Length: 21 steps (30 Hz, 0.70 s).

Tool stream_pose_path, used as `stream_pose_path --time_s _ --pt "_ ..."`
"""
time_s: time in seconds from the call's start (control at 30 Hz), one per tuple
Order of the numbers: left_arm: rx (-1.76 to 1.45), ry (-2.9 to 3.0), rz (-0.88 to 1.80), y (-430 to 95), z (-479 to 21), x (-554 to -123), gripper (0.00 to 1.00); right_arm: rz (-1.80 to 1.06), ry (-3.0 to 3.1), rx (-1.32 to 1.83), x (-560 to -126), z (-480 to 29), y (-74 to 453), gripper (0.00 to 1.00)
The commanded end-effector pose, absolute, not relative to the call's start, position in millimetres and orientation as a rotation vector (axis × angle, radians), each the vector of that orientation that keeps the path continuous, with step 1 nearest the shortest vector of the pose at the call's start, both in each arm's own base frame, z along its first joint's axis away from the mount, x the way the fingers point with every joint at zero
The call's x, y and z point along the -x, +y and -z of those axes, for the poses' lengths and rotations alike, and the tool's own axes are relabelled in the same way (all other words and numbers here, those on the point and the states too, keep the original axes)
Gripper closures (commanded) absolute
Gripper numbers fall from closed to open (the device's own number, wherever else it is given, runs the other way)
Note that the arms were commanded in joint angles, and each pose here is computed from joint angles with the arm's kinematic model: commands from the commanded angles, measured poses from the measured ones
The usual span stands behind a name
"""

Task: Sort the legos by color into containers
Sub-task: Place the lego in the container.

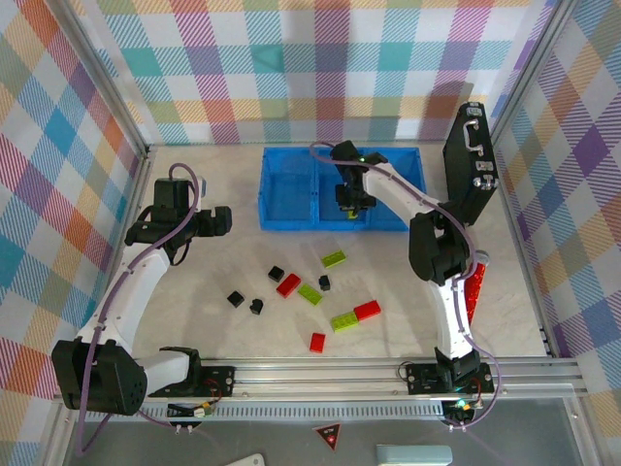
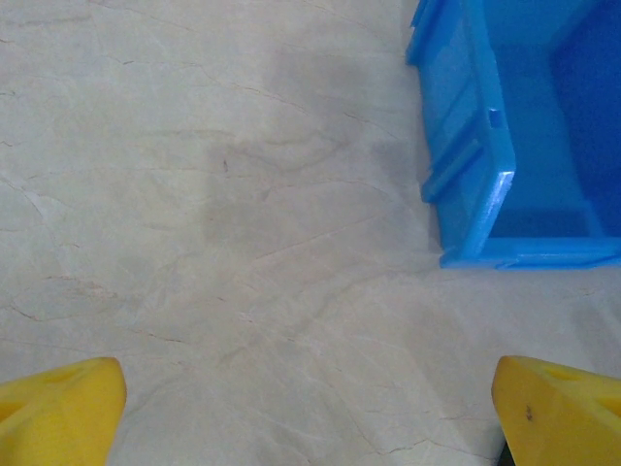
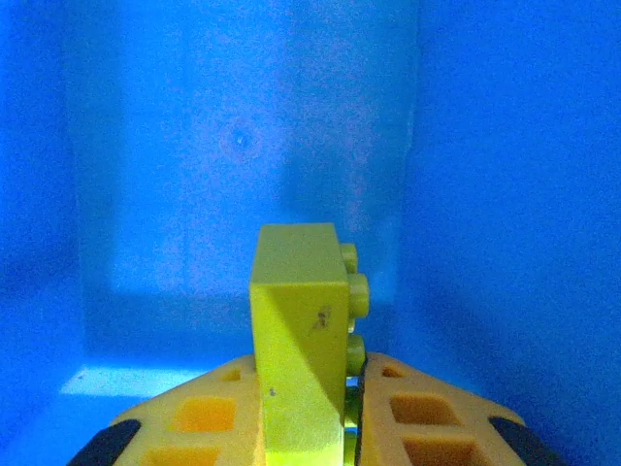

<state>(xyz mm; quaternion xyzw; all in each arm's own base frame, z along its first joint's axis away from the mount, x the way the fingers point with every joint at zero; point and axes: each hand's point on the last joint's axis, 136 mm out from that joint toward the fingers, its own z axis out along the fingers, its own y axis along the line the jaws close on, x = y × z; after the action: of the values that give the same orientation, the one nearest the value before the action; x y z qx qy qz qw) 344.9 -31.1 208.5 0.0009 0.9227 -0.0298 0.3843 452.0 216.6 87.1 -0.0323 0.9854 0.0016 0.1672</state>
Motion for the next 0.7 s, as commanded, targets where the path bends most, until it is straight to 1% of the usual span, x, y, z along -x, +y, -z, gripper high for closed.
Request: stream_pose_path --time_s 0.0,0.27,0.5,0.57,0.67 --pt "-0.008 2.368 0.07 -30.5 -203.4 -343.7 0.04 -0.107 2.767 0.101 -460.0 -109.9 229.5 0.86" --pt "-0.007 2.37 0.069 -30.1 -202.2 -344.6 0.04 -0.17 2.76 0.084 -484.5 -94.7 249.7 0.86" --pt "-0.009 2.378 0.073 -30.7 -200.0 -344.5 0.04 -0.173 2.786 0.076 -491.4 -73.5 255.6 0.85" --pt "-0.008 2.377 0.073 -30.4 -200.1 -344.7 0.04 -0.175 2.797 0.074 -490.8 -67.7 256.9 0.83" --pt "-0.009 2.38 0.074 -30.9 -199.0 -345.3 0.04 -0.168 2.807 0.072 -489.2 -64.5 256.7 0.72"
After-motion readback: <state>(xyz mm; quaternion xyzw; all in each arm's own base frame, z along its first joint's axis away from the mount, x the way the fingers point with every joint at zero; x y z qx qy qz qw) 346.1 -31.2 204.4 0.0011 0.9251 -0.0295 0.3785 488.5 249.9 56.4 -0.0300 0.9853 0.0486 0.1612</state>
